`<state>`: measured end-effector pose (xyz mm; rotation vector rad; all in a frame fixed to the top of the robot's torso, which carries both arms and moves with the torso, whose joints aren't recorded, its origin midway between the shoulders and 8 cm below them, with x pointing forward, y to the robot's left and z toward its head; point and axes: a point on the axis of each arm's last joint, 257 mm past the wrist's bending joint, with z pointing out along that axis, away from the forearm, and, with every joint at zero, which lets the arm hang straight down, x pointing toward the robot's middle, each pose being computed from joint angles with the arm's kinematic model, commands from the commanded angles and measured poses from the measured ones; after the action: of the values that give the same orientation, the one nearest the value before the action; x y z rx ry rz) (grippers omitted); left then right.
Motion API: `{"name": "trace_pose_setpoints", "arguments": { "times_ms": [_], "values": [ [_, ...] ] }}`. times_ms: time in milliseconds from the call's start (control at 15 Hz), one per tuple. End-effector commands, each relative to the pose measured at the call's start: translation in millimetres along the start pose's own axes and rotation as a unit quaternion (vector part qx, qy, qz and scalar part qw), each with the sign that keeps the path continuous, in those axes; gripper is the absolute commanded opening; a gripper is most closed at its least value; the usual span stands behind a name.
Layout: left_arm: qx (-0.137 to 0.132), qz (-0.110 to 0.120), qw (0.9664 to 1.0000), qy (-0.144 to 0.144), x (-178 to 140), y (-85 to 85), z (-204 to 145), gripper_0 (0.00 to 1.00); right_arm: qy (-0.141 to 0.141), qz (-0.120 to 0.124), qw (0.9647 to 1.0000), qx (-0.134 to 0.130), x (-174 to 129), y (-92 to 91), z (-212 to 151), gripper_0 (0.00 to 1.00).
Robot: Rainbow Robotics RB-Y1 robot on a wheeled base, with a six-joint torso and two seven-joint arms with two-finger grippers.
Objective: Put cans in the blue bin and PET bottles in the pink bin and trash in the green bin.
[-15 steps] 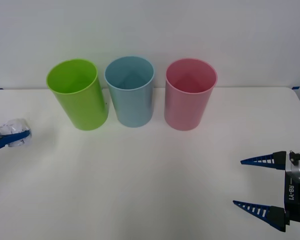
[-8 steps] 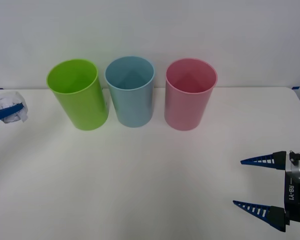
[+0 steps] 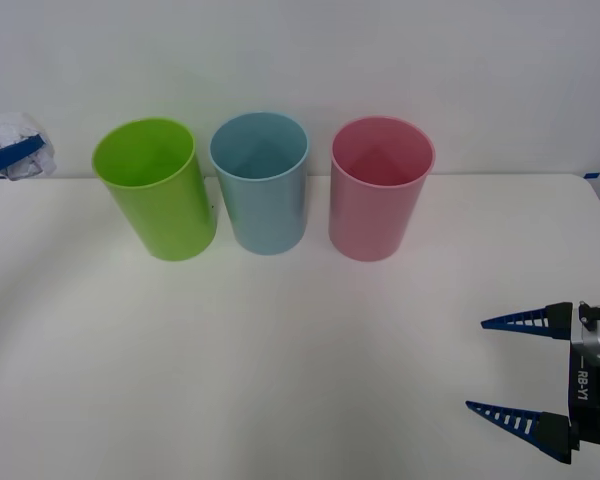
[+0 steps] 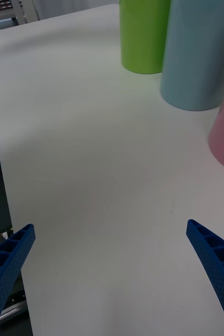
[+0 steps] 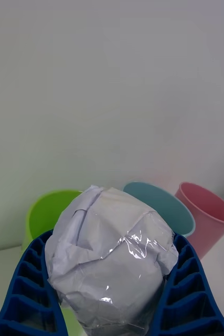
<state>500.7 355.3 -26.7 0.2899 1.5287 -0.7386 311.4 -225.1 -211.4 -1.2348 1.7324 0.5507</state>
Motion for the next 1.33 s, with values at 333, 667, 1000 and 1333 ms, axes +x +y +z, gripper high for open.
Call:
{"name": "trace_pose_setpoints", "arguments": {
  "times_ms": [333,667,1000,1333],
  "values": [
    [-0.04,0.042,0.9979,-0.029,-31.7,2.7,38.0,0.0,0.0,0.0,1.0,0.0,0.0,0.0,0.0,1.0],
    [-0.042,0.005,0.9991,0.009,-10.1,-9.0,73.8,0.0,0.0,0.0,1.0,0.0,0.0,0.0,0.0,1.0],
    [-0.061,0.014,0.9975,0.033,-5.9,-0.7,99.2,0.0,0.0,0.0,1.0,0.0,0.0,0.0,0.0,1.0],
    [-0.078,0.019,0.9933,0.084,19.4,13.2,100.5,0.0,0.0,0.0,1.0,0.0,0.0,0.0,0.0,1.0]
  ]
}}
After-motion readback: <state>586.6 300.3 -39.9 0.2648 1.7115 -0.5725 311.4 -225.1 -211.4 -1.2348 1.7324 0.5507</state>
